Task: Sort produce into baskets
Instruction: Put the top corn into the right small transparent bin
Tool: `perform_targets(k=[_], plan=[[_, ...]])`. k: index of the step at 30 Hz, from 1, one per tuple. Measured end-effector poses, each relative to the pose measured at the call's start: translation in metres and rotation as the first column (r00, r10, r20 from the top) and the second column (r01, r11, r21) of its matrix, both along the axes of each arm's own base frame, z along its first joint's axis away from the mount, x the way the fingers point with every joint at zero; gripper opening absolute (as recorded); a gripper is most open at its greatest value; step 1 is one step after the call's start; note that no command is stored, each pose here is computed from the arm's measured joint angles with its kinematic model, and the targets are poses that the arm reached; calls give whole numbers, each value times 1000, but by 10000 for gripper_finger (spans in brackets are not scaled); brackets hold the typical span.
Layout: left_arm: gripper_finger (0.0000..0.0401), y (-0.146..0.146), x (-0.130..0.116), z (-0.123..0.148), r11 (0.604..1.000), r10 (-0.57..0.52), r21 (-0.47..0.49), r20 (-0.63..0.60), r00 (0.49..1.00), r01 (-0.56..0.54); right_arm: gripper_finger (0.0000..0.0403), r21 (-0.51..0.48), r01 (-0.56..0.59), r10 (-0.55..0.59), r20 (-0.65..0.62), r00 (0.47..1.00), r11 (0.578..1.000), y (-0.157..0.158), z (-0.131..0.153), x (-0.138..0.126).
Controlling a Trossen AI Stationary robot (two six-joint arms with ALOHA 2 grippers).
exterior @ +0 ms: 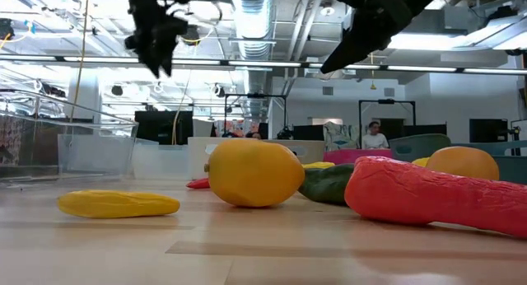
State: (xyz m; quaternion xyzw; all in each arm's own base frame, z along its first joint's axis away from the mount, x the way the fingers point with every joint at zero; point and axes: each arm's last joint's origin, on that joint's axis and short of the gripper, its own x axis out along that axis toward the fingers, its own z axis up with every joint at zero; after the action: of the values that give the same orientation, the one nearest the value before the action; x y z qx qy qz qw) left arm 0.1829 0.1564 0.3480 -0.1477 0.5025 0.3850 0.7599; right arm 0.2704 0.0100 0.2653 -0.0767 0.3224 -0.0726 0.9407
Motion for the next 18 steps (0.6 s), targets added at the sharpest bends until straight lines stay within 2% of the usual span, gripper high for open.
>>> perform_targets(k=[4, 8, 15, 18], plan=[[265, -21, 7, 17, 997, -77, 40, 194, 978, 70, 268, 1, -3, 3, -5, 1000, 1000, 0, 0, 0], [265, -46, 12, 25, 990, -139, 79, 309, 941, 121, 296, 0, -3, 3, -23, 1000, 1000, 0, -2, -1], [265, -89, 29, 20, 961, -273, 54, 343, 899, 271, 365, -1, -2, 2, -22, 1000, 1000, 0, -2, -1], [265, -106, 41, 15, 935, -347, 75, 381, 857, 345, 381, 11, 5, -5, -20, 1000, 1000, 0, -2, -1]])
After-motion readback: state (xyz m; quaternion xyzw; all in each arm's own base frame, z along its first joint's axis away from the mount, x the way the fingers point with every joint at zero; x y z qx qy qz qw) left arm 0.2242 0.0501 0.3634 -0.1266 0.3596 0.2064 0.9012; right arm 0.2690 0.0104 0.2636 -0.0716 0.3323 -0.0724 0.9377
